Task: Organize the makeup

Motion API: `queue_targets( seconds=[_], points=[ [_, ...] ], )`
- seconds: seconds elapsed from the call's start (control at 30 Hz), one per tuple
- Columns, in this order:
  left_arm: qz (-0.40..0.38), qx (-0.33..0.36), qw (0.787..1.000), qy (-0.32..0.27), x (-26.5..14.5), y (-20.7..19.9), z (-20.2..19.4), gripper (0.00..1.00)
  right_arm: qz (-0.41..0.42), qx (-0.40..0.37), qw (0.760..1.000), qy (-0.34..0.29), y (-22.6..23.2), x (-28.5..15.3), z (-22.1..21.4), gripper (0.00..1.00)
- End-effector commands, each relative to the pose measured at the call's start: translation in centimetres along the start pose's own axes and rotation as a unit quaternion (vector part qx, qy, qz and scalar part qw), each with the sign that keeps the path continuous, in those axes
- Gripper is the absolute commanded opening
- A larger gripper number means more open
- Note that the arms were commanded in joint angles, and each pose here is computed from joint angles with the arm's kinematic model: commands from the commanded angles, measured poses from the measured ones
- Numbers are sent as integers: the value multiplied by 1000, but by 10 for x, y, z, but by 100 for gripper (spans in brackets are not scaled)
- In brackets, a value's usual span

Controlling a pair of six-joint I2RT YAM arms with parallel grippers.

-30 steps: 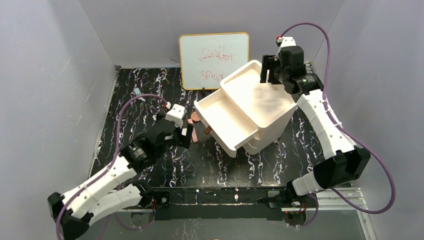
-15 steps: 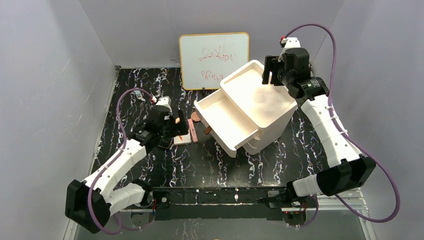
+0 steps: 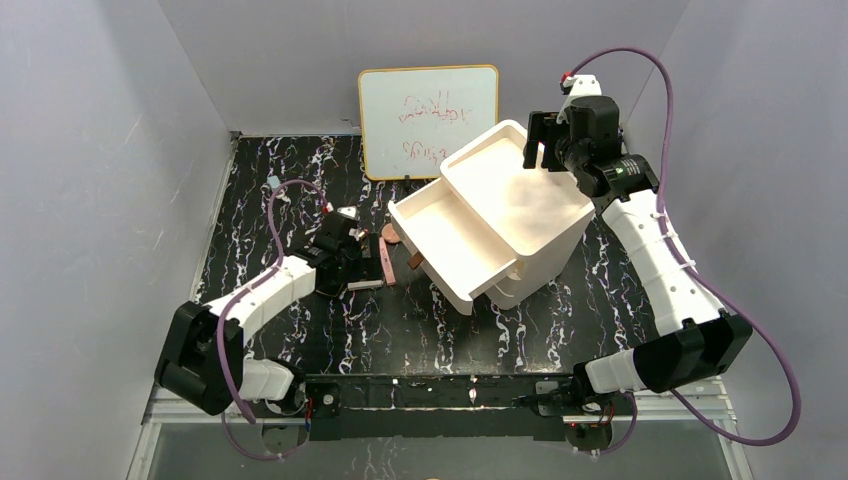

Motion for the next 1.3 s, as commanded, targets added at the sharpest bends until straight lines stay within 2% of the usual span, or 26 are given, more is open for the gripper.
queue_targets(
  seconds=[0.0,0.5,0.93,1.27],
  points=[
    [18,13,1000,-12,1,4,10,98,-5,0,1000,-22,-2,-4,13,85],
    [1,26,1000,1,31,-14,18,98,-9,-3,1000,-14,-2,4,10,85],
    [62,35,997,6,31,8,15,98,-9,-4,1000,-8,-1,11,8,85],
    [75,33,996,22,38,18,6,98,-6,-4,1000,-11,0,10,10,85]
  ],
)
Point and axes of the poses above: each gripper's point midway between its finger pads, its own x axis out along the fingers, its own y axis along the line the jaws close on, z = x × y, the point moved 1 cm from there along -x, back along the fingers, and after that the axes turned 12 degrees about -x, right-handed, at the moved point
